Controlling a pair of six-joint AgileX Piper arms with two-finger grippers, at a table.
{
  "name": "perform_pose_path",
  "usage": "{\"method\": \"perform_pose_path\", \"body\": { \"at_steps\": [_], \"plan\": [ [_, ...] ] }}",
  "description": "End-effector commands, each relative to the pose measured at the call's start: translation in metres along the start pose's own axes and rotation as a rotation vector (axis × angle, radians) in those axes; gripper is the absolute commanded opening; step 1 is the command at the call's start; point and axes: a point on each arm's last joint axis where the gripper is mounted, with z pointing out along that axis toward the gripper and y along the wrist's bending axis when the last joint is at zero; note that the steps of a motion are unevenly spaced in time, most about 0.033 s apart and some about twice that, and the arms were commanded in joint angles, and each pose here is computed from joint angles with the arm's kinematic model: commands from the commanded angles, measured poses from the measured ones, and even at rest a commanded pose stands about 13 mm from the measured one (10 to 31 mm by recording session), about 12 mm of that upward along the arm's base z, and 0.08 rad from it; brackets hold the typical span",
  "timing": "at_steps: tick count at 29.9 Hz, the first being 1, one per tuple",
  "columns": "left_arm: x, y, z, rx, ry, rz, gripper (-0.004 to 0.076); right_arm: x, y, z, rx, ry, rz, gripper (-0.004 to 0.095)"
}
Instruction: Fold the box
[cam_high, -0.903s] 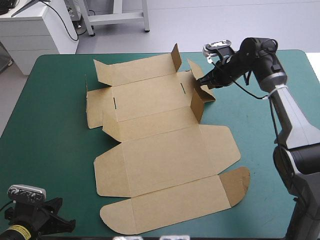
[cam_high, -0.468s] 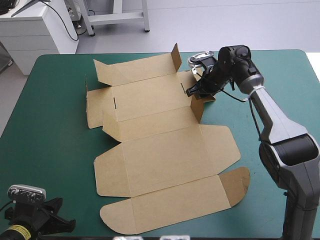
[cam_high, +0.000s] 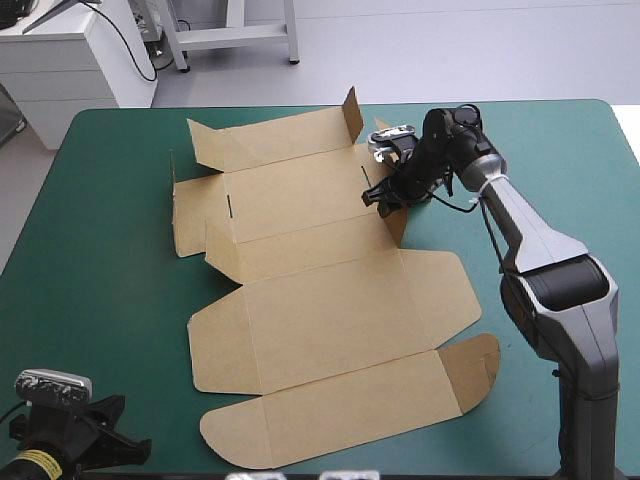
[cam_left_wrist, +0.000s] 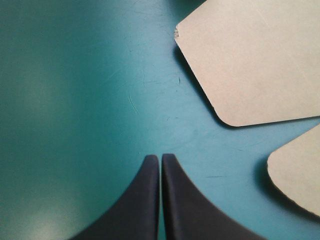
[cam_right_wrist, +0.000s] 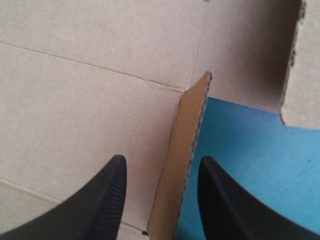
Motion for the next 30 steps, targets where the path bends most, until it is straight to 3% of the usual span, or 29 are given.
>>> {"method": "perform_pose_path", "body": {
  "at_steps": [1, 8, 12, 24, 30],
  "plan": [
    [-0.0106, -0.0008, -0.0036, 0.008, -0.065, -0.010, -0.0008, -0.0060, 0.0079, -0.0300, -0.005, -0.086, -0.019, 0.0353],
    [-0.0106, -0.0008, -0.0036, 0.008, -0.065, -0.010, -0.0008, -0.0060, 0.0067, -0.0256, -0.005, -0.076, -0.031, 0.0119],
    [-0.0106, -0.0008, -0.0036, 0.008, -0.065, -0.010, -0.0008, -0.0043, 0.0024, -0.0256, 0.043, -0.057, -0.042, -0.0022],
    [-0.0106, -0.0008, -0.0036, 0.008, -0.065, -0.010, -0.0008, -0.0038, -0.0005, -0.0257, 0.075, -0.049, -0.084, -0.0011],
    [-0.0106, -0.0008, -0.0036, 0.008, -0.065, -0.010, -0.0008, -0.0046, 0.0014, -0.0268, 0.060, -0.053, -0.170, -0.0011]
  ]
}}
